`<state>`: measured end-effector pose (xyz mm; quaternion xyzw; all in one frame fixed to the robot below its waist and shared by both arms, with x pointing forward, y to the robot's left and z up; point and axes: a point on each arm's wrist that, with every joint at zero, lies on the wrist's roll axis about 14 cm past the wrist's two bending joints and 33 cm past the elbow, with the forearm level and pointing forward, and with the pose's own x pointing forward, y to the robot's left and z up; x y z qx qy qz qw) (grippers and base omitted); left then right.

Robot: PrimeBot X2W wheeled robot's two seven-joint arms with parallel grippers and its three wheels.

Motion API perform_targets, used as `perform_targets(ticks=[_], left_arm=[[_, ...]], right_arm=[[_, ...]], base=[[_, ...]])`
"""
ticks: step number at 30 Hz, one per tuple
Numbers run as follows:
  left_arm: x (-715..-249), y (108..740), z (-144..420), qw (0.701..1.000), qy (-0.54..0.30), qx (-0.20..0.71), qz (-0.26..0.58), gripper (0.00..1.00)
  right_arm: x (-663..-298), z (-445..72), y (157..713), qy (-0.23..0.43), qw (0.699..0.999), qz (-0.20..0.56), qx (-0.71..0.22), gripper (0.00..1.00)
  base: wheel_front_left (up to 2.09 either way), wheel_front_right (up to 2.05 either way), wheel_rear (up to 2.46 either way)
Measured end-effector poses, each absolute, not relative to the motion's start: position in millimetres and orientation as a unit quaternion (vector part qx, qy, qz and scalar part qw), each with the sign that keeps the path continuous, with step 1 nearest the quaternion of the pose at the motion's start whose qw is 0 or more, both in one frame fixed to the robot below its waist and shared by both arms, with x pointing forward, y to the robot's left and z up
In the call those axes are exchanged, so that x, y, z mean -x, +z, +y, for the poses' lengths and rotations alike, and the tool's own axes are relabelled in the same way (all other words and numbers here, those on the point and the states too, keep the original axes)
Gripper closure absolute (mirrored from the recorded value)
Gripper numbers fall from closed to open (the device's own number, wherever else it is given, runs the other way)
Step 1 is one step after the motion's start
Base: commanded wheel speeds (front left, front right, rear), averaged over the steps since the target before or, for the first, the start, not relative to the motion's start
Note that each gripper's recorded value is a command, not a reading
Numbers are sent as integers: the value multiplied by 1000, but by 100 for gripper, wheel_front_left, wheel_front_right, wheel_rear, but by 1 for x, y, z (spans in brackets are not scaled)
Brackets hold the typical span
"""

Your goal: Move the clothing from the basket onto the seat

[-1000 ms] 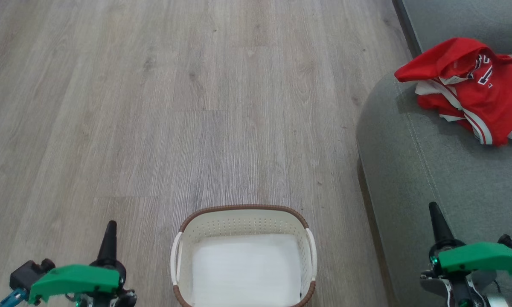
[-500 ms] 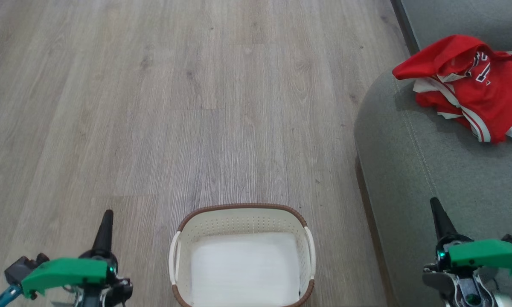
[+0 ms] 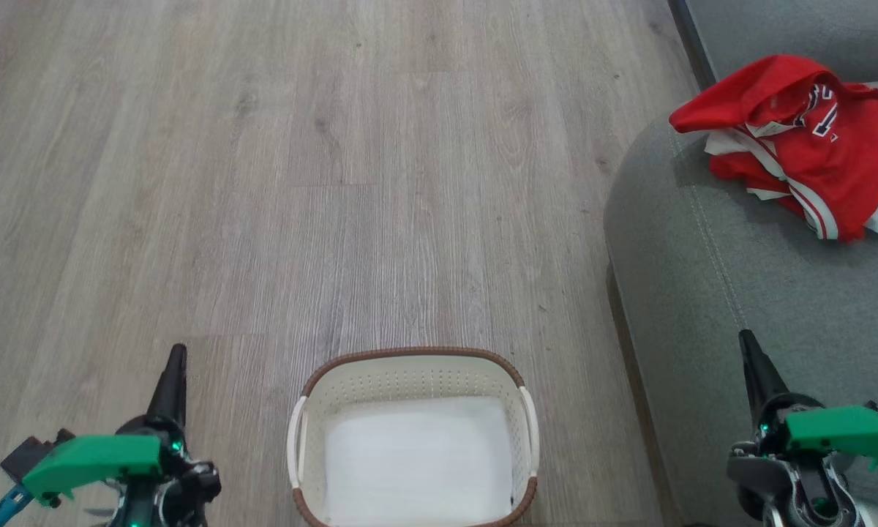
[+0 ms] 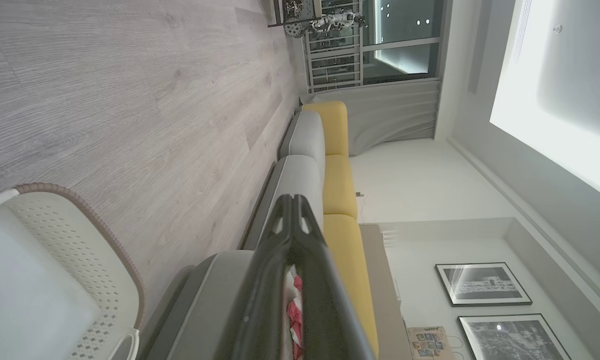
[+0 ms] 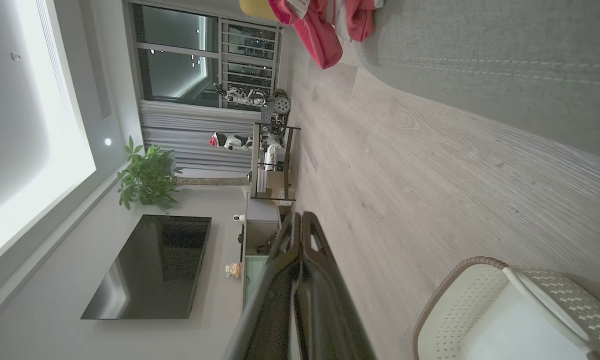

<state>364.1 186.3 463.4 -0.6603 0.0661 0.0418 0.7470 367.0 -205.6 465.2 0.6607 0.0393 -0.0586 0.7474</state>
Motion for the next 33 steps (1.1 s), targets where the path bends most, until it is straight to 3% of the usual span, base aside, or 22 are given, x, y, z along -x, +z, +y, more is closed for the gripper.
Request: perform_targets(ticks=[13,33], left_arm=[[-374,477,189,705,25,708,41,100],[-375,478,189,705,23,708,40,100]], right_arm=[[-372,-207,474,-46,704,28,-708,100],[-372,-207,474,-46,704,28,-708,100]], base=[[0,0,0],[0,0,0]])
